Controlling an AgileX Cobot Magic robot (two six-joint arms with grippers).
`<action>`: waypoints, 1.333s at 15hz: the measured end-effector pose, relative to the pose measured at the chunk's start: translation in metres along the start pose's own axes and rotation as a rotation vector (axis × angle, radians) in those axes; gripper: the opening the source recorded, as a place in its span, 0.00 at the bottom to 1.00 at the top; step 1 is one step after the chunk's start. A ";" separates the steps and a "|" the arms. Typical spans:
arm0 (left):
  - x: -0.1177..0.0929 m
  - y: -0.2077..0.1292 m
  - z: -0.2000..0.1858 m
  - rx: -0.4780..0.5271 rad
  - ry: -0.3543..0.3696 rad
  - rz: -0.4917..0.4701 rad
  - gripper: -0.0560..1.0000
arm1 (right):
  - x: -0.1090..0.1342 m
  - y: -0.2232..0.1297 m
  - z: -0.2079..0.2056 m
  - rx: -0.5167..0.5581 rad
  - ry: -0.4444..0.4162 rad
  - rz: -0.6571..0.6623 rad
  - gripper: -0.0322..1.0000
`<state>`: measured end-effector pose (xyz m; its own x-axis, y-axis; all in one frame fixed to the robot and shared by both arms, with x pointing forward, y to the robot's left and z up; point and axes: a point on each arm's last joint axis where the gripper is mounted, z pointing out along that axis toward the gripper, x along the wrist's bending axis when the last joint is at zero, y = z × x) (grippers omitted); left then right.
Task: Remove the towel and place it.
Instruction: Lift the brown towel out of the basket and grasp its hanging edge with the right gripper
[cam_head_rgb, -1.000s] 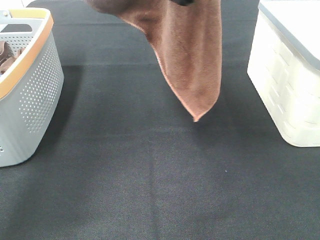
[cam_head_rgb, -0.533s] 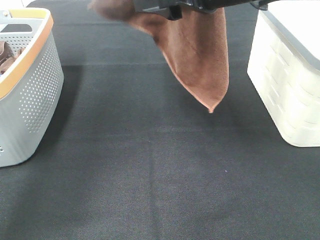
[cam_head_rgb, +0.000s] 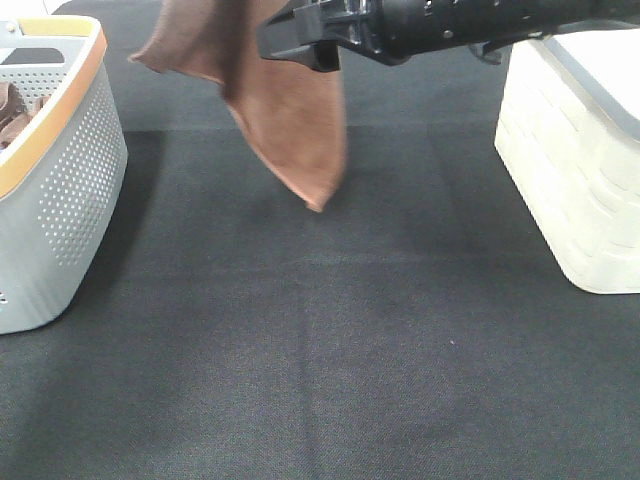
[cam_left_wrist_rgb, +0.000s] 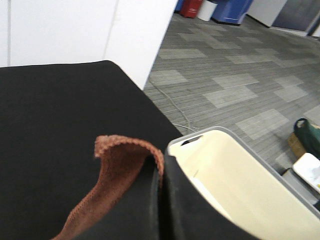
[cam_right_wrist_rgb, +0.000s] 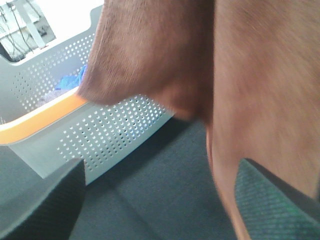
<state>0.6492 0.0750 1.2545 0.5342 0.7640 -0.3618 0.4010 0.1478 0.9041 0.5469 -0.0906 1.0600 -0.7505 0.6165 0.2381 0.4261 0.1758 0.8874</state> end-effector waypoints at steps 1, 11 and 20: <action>-0.005 -0.004 0.004 0.007 0.020 0.030 0.05 | 0.006 -0.001 0.005 0.005 0.000 -0.022 0.78; -0.061 -0.037 0.022 0.043 0.139 0.294 0.05 | 0.035 -0.006 0.026 -0.025 -0.337 -0.089 0.78; -0.060 -0.039 0.021 0.066 0.151 0.295 0.05 | 0.030 -0.015 0.035 -0.008 -0.355 -0.018 0.76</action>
<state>0.6178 0.0103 1.2361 0.5204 0.8528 -0.0444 0.2954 -0.1310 0.9463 0.5353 -0.0477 1.0403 -0.5348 0.8419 0.0721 0.4097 0.1837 0.8935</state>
